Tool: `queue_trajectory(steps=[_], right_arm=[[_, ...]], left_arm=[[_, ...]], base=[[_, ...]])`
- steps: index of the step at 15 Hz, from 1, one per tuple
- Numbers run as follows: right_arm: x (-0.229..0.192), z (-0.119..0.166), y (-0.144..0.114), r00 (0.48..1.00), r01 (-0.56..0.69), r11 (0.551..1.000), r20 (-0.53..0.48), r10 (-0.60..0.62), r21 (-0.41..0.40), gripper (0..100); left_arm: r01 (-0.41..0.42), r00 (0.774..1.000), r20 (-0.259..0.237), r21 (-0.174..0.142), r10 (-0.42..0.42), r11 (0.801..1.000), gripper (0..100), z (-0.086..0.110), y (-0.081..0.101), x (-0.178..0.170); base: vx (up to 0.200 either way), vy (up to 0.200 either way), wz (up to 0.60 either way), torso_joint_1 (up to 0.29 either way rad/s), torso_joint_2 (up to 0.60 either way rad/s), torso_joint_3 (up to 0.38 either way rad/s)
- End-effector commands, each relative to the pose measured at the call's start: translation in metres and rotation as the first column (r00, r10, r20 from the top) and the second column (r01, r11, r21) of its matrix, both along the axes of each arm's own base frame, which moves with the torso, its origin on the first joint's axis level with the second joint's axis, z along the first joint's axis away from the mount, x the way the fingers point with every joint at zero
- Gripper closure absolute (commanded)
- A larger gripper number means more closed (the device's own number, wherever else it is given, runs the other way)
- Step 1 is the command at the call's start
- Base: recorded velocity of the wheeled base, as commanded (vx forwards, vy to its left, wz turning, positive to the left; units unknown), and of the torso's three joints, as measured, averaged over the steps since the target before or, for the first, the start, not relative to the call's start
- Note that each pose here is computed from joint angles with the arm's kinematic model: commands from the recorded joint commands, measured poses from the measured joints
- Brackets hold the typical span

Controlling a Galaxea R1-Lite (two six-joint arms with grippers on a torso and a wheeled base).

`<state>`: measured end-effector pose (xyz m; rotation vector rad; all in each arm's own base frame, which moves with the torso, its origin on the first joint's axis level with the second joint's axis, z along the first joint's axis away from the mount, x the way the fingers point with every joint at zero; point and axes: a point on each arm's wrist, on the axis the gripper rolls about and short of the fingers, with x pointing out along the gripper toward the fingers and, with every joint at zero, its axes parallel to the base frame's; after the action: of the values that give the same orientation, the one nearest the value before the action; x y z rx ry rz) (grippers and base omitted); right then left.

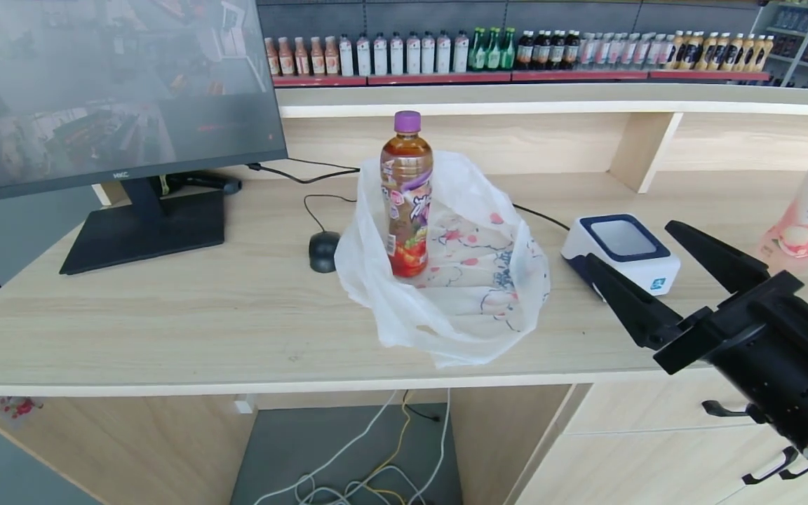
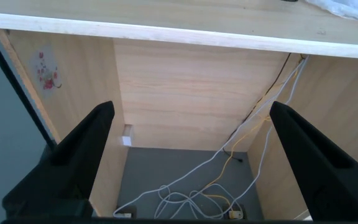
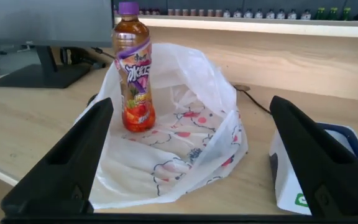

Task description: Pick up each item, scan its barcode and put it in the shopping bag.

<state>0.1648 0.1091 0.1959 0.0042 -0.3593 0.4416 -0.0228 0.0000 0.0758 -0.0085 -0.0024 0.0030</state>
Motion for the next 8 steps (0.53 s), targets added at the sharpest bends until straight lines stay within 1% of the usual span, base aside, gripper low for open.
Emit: queue_trajectory(steps=[1, 3, 8], right_arm=[[0.01, 0.0, 0.007, 1.0, 0.0, 1.0, -0.005, 0.0, 0.0, 0], [0.022, -0.004, 0.017, 1.0, -0.009, 1.0, -0.022, 0.009, -0.01, 0], [0.033, -0.013, 0.025, 0.998, -0.012, 0.999, -0.054, 0.011, -0.031, 0]], left_arm=[[0.0, 1.0, 0.001, -0.001, 0.0, 1.0, 0, 0.0, 0.0, 0.0], [-0.002, 1.0, 0.001, -0.001, 0.002, 1.0, 0, 0.0, 0.0, 0.0], [0.0, 1.0, 0.001, -0.001, 0.0, 1.0, 0, 0.0, 0.0, 0.0]], base=[[0.0, -0.2, 0.0, 0.002, 0.01, 0.002], [0.0, -0.2, 0.0, 0.007, 0.0, 0.002], [0.0, -0.2, 0.0, 0.0, 0.0, 0.004]])
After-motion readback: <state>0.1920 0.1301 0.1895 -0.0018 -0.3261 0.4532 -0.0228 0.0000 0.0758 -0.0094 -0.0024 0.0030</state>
